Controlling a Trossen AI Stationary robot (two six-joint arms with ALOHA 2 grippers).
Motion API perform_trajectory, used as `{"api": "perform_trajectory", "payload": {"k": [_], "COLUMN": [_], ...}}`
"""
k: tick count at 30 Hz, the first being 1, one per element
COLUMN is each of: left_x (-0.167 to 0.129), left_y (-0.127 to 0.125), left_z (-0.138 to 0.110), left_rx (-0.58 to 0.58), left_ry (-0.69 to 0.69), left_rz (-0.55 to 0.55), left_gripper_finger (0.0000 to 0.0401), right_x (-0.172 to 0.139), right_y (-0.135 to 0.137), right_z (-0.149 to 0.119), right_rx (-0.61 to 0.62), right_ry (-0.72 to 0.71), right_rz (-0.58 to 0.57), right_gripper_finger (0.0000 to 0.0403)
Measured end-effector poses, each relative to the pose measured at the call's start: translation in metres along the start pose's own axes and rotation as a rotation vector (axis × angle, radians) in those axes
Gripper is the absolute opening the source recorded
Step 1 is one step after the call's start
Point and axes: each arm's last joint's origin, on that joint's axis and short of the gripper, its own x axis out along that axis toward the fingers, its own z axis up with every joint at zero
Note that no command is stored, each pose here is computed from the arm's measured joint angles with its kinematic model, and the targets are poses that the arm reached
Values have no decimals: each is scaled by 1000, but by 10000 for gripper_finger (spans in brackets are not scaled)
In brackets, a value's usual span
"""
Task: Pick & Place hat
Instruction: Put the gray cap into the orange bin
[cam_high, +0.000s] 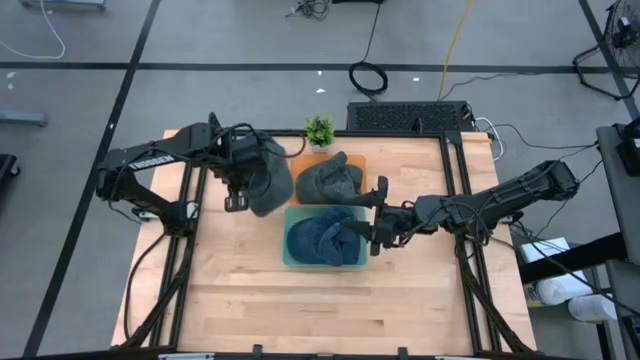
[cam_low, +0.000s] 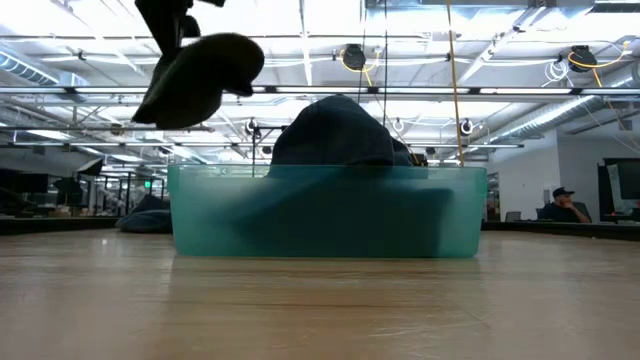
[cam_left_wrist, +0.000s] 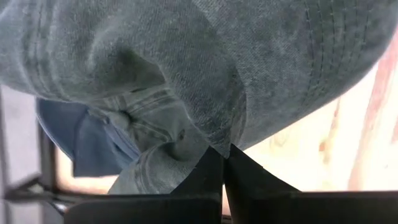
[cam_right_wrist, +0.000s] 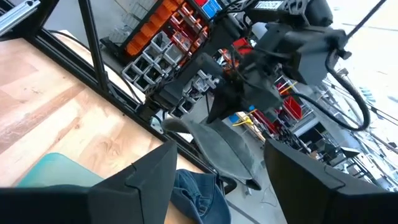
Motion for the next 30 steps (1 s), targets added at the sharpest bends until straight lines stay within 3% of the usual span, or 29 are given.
{"api": "perform_trajectory", "payload": {"k": [3,9,19,23,30], "left_x": [-3,-4,-8,-10,-12], "left_y": [-6,-21,-44,-50,-62], "left_z": [1,1,0,0,-2], "left_rx": [122,385,855,983,1172], "left_ry": [-10,-3,66,102,138], "left_rz": [8,85,333,420,495], "left_gripper_finger": [0,0,0,0,0], "right_x": [0,0,3,4,2], "right_y": [-1,-7,-39,-64,-104], "right_z": [1,5,25,35,35], "right_rx": [19,181,469,644,1083], "right_ry": [-10,-62,13,17,90], "right_rz": [-10,-59,-126,-166,-173], "right_gripper_finger": [233,233,233,233,233]}}
